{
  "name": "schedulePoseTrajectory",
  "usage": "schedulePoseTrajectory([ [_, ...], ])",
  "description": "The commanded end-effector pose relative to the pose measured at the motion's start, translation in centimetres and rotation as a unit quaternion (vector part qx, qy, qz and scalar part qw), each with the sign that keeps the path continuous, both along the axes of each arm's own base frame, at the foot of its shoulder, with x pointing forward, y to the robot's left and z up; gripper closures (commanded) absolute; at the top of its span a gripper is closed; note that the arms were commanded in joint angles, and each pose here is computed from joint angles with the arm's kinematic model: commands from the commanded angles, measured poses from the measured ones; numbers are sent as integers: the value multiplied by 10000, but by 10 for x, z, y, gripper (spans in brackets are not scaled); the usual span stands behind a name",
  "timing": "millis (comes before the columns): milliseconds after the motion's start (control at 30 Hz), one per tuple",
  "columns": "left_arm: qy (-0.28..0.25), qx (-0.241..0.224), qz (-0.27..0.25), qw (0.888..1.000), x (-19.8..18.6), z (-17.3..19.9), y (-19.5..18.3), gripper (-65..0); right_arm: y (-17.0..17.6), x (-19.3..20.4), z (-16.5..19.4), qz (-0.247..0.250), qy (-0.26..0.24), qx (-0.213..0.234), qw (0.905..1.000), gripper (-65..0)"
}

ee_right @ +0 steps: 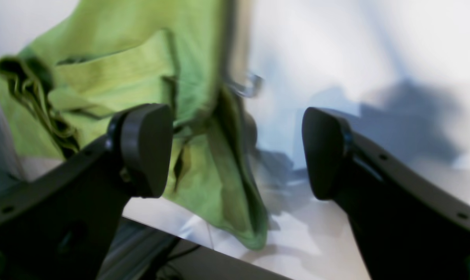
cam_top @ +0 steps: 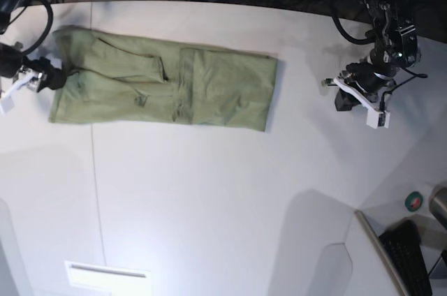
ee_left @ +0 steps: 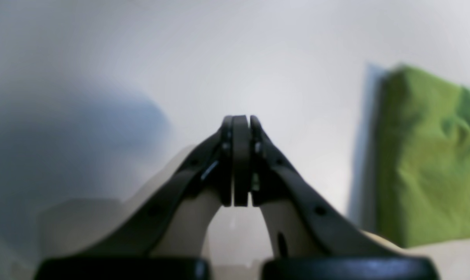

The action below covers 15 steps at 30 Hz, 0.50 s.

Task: Layout the t-shirt on the table in an organized manner, then fold the t-shirt properly
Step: 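Grasp the strip end with the right gripper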

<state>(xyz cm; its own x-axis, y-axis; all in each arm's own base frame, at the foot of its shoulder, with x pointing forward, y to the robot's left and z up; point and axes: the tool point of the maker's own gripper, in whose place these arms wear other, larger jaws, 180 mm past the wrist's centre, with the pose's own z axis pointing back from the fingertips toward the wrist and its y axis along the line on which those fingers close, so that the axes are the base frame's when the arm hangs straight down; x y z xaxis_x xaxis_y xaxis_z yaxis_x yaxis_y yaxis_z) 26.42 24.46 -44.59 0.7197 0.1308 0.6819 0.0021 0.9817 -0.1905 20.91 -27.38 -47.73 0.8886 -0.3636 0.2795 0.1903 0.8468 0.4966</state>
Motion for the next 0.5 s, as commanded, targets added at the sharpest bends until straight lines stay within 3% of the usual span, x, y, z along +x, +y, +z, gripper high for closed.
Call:
schedulePoseTrajectory([
  [0,-231,-25,12,9997,11,10,1,0,-4,11,9,161,-189,-94,9996,-491],
  [200,-117,-371,-497,9980,19,-4,-55,0,20,4,-11,411,42,142,9990,-491],
  [467,51,-707,-821,9941,21,-18,-101,0,39,-10,-20,729,316,256,9965,-491],
])
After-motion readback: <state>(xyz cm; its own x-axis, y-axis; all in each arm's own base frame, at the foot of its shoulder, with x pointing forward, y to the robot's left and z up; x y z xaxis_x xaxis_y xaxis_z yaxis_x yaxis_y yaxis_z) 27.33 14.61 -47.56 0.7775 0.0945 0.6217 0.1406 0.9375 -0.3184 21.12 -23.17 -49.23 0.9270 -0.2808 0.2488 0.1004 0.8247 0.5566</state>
